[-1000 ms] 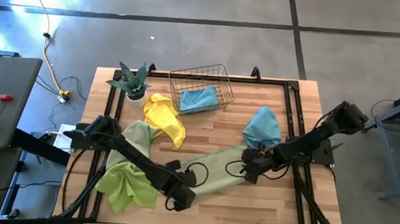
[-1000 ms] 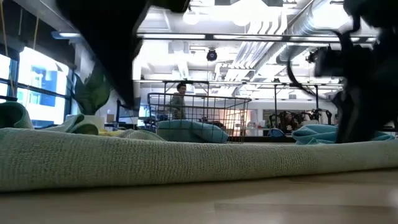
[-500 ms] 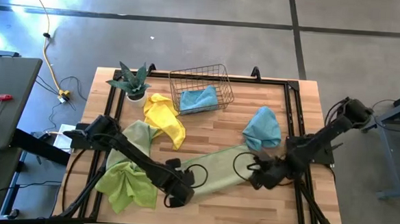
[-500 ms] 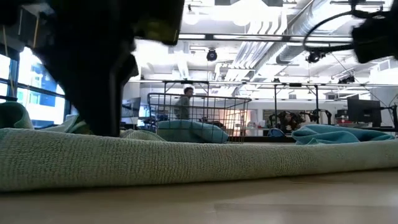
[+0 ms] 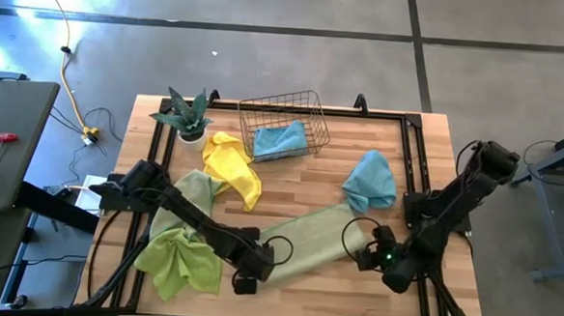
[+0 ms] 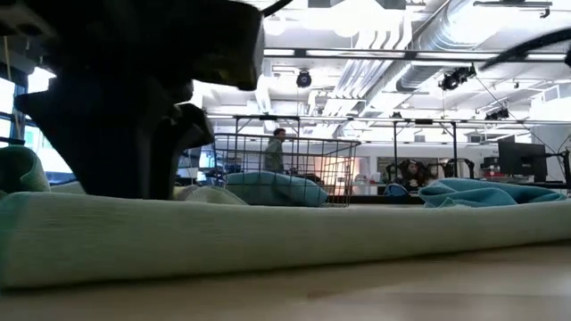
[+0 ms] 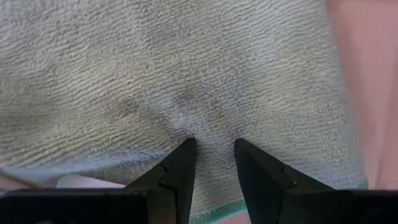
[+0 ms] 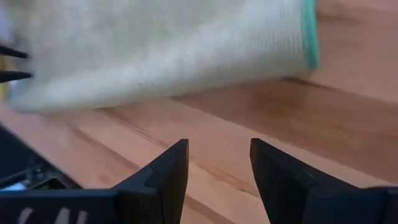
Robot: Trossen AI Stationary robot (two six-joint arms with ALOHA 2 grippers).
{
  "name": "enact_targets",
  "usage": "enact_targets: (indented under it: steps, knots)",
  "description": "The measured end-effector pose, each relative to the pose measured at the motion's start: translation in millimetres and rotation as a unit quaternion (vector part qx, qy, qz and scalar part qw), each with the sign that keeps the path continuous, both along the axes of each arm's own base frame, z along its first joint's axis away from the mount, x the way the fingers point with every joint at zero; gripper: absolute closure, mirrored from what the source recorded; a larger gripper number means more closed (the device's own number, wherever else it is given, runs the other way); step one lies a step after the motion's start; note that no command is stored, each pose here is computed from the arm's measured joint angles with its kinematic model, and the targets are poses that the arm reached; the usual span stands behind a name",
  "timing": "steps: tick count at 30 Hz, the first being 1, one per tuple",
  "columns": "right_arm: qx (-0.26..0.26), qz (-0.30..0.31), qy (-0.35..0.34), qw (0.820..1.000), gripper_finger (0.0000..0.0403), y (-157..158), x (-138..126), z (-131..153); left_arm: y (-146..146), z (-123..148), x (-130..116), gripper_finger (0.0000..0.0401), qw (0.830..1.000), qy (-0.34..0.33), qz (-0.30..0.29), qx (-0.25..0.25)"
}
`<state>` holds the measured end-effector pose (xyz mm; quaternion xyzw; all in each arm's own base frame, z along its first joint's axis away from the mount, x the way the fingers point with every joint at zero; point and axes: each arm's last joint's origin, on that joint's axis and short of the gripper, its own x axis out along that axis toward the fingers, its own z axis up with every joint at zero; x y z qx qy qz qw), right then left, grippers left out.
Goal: Fold microfiber towels
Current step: Fold the right light blue microfiber cloth
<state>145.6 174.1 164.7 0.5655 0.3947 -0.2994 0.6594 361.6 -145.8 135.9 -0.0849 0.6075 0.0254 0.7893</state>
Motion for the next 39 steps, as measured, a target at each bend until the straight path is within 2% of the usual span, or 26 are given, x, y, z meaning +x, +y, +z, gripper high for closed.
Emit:
enact_targets:
  steps: [5,11,14,16,19,23,27,30,35,37,39]
  knots:
    - [0.013,-0.016,0.008,1.0,0.0237,-2,9,-4,5,0,8,0.0296,0.999,-0.029,-0.021,-0.007]
    - [0.0,-0.018,0.013,1.0,0.0237,-8,14,-5,16,-1,15,0.0296,0.999,-0.038,-0.02,-0.012]
    - [0.037,-0.003,-0.001,0.999,0.0237,-5,15,3,20,0,16,0.0296,0.999,-0.036,-0.016,-0.026]
    - [0.046,0.023,-0.027,0.998,0.0237,-4,16,11,21,0,17,0.0296,0.999,-0.037,-0.013,-0.031]
    - [0.033,0.05,-0.097,0.993,0.0237,-5,18,26,22,0,19,0.0296,0.998,-0.042,-0.012,-0.034]
    - [0.005,0.05,-0.228,0.972,0.0237,-4,25,50,21,0,19,0.0296,0.998,-0.043,-0.013,-0.044]
    - [-0.052,-0.004,-0.322,0.945,0.0237,-7,34,64,20,1,21,0.0296,0.997,-0.049,0.004,-0.056]
    - [-0.089,-0.023,-0.326,0.941,0.0237,-18,43,65,20,1,21,0.0296,0.997,-0.046,0.026,-0.063]
    - [-0.09,-0.117,-0.315,0.937,0.0237,-29,39,61,20,1,21,0.0296,0.994,-0.043,0.064,-0.072]
    - [-0.068,-0.136,-0.29,0.945,0.0237,-29,32,55,20,1,21,0.0296,0.994,-0.043,0.069,-0.073]
    - [-0.022,-0.166,-0.257,0.952,0.0237,-27,22,48,20,1,21,0.0296,0.994,-0.044,0.07,-0.07]
